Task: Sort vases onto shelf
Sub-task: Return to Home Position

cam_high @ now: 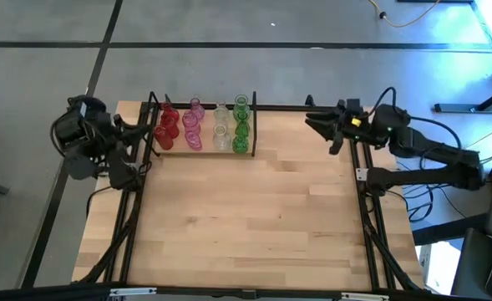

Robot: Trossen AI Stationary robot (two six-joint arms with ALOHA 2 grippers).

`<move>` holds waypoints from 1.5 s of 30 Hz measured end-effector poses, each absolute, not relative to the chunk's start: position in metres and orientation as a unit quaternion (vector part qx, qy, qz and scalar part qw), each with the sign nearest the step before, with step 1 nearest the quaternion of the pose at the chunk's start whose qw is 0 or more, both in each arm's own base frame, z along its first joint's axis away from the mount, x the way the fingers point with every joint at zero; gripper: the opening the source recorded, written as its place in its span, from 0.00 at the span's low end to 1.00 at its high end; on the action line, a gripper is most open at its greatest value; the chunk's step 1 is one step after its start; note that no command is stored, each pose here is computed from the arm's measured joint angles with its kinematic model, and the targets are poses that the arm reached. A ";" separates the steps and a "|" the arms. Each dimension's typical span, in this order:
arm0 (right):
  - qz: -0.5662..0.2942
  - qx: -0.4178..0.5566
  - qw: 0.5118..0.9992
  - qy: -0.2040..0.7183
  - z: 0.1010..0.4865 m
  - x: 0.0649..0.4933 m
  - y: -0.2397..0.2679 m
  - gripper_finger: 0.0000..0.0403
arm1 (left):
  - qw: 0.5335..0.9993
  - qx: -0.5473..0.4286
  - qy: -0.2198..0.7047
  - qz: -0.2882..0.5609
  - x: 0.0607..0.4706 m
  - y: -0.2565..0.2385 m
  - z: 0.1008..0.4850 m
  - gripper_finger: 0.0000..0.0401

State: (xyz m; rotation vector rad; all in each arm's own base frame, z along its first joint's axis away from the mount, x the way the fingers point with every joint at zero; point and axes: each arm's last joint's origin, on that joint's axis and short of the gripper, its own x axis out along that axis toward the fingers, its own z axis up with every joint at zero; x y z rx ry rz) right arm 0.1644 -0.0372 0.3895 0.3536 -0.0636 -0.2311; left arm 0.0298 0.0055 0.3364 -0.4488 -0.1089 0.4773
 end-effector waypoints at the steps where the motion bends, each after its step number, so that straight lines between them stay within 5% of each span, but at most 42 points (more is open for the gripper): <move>1: -0.115 0.175 0.977 -0.037 0.388 0.161 -0.042 0.22 | 0.945 -0.229 -0.054 0.226 0.029 0.008 0.335 0.00; 7: -0.111 0.183 0.976 -0.043 0.378 0.140 -0.069 0.02 | 0.951 -0.237 -0.047 0.191 0.028 0.009 0.329 0.00; 19: -0.140 0.245 0.959 -0.015 0.327 0.117 -0.076 0.00 | 0.943 -0.264 -0.055 0.197 0.049 -0.039 0.321 0.00; 26: -0.189 0.263 0.946 -0.027 0.314 0.111 -0.076 0.00 | 0.964 -0.255 -0.004 0.080 0.070 -0.075 0.352 0.00; 34: -0.175 0.307 0.935 0.021 0.274 0.115 -0.077 0.00 | 0.985 -0.161 -0.027 0.058 0.087 -0.046 0.365 0.00; 40: -0.145 0.272 0.947 -0.088 0.271 0.100 -0.065 0.00 | 0.986 -0.145 -0.052 0.071 0.090 -0.016 0.369 0.00; 45: -0.123 0.293 0.944 -0.090 0.251 0.087 -0.053 0.00 | 0.984 -0.150 -0.014 0.097 0.106 0.002 0.354 0.00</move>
